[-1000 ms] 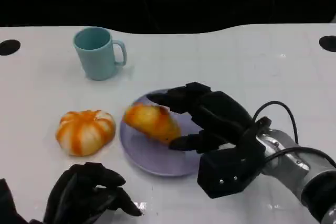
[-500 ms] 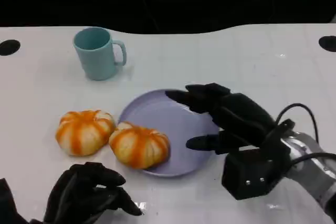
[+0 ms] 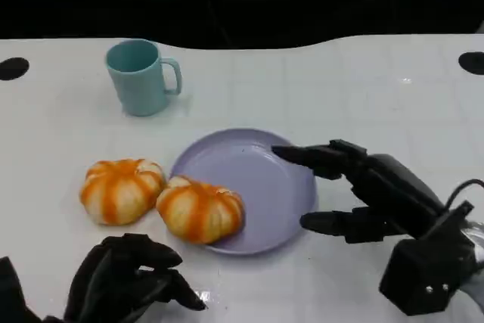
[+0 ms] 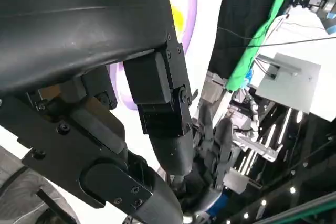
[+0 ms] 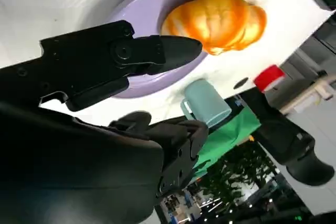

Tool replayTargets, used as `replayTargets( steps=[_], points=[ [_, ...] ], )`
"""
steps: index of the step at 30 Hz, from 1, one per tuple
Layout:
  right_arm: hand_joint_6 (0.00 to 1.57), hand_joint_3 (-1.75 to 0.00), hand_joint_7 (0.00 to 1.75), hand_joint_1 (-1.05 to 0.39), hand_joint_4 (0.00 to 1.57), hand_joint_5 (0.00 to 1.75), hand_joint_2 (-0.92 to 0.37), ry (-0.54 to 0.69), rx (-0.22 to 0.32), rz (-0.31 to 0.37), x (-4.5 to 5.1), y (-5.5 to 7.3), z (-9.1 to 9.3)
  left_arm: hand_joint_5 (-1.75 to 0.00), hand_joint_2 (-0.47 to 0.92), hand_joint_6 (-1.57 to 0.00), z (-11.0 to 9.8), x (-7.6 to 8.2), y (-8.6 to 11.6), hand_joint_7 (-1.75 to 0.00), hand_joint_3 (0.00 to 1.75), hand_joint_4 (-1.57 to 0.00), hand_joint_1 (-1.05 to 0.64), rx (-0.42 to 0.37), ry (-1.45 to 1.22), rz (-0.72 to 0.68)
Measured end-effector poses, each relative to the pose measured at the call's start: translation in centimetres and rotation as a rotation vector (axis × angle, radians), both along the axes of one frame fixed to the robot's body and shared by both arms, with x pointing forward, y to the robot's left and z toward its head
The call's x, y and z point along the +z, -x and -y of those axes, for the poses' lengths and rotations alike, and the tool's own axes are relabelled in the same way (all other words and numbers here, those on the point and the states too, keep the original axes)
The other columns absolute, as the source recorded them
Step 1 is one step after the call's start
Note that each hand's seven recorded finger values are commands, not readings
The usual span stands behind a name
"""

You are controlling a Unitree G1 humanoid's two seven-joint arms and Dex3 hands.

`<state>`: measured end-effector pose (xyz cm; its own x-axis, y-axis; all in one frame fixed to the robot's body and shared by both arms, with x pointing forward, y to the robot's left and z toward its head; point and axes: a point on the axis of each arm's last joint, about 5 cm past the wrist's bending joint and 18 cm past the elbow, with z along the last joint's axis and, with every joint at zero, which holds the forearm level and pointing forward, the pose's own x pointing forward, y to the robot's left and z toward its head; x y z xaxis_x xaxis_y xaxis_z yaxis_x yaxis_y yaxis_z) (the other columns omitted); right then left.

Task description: Grasp the bread from the table and place it into the plate.

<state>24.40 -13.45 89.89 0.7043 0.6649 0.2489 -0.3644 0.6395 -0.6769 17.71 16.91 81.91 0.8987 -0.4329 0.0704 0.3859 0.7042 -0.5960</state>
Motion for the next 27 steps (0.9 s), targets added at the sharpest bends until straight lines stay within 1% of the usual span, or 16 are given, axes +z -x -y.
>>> replayTargets(
  steps=[2,4,6,7,8,9,13,16,19,22,23,25,27],
  points=[
    [0.68,-0.27,0.20,-0.60,0.48,0.83,-0.92,-0.042,0.003,-0.019,-0.07,0.6,0.4,-0.45,0.62,-1.57,0.0,0.0,0.0,-0.18,0.00,-1.57,-0.96,0.000,0.003,-0.002],
    [0.73,-0.27,0.27,-0.56,0.48,1.01,-0.92,-0.086,0.004,-0.043,-0.18,1.1,0.7,-0.45,0.63,-1.57,0.0,0.0,0.0,-0.18,0.00,-1.57,-0.97,-0.001,0.004,-0.002],
    [0.73,-0.28,0.48,-0.50,0.49,1.20,-0.92,-0.130,0.015,-0.071,-0.29,1.7,1.0,-0.45,0.63,-1.57,0.1,0.0,0.0,-0.18,0.00,-1.57,-0.97,-0.001,0.004,-0.002],
    [0.73,-0.28,0.53,-0.49,0.49,1.24,-0.92,-0.157,0.025,-0.090,-0.32,1.9,1.2,-0.45,0.63,-1.57,0.1,0.0,0.0,-0.18,0.00,-1.57,-0.97,-0.002,0.004,-0.002],
    [0.71,-0.29,0.67,-0.48,0.51,1.32,-0.92,-0.182,0.033,-0.106,-0.33,2.2,1.3,-0.45,0.62,-1.57,0.1,0.0,0.0,-0.18,0.00,-1.57,-0.97,-0.002,0.004,-0.002],
    [0.68,-0.30,0.80,-0.48,0.52,1.37,-0.92,-0.208,0.041,-0.123,-0.32,2.4,1.5,-0.45,0.63,-1.57,0.1,0.0,0.0,-0.18,0.00,-1.57,-0.97,-0.002,0.004,-0.002],
    [0.63,-0.32,1.12,-0.50,0.61,1.52,-0.92,-0.284,0.045,-0.186,-0.36,3.0,2.2,-0.45,0.63,-1.57,0.1,0.1,0.0,-0.18,0.00,-1.57,-0.97,-0.002,0.004,0.001],
    [0.61,-0.33,1.25,-0.49,0.67,1.60,-0.92,-0.320,0.037,-0.241,-0.50,3.8,2.6,-0.45,0.63,-1.57,0.2,0.1,0.0,-0.18,0.00,-1.57,-0.97,-0.003,0.006,0.004],
    [0.60,-0.33,1.38,-0.48,0.67,1.72,-0.92,-0.357,0.019,-0.284,-0.54,4.5,3.1,-0.44,0.64,-1.57,0.2,0.2,-0.1,-0.17,0.01,-1.57,-0.96,-0.003,0.005,0.009],
    [0.58,-0.34,1.48,-0.47,0.72,1.74,-0.92,-0.381,0.009,-0.324,-0.51,5.2,3.4,-0.44,0.64,-1.57,0.2,0.2,-0.1,-0.17,0.01,-1.57,-0.96,-0.003,0.006,0.010],
    [0.57,-0.35,1.55,-0.46,0.75,1.74,-0.92,-0.387,0.002,-0.336,-0.49,5.4,3.6,-0.44,0.64,-1.57,0.2,0.2,0.0,-0.17,0.00,-1.57,-0.96,-0.003,0.006,0.010],
    [0.55,-0.35,1.65,-0.44,0.76,1.75,-0.92,-0.391,-0.012,-0.360,-0.43,5.7,3.8,-0.44,0.64,-1.57,0.2,0.2,0.0,-0.17,0.00,-1.57,-0.96,-0.002,0.006,0.009],
    [0.54,-0.36,1.72,-0.43,0.77,1.75,-0.92,-0.397,-0.011,-0.388,-0.53,6.1,4.0,-0.44,0.64,-1.57,0.2,0.2,0.0,-0.17,0.00,-1.57,-0.96,-0.002,0.006,0.008]
  ],
)
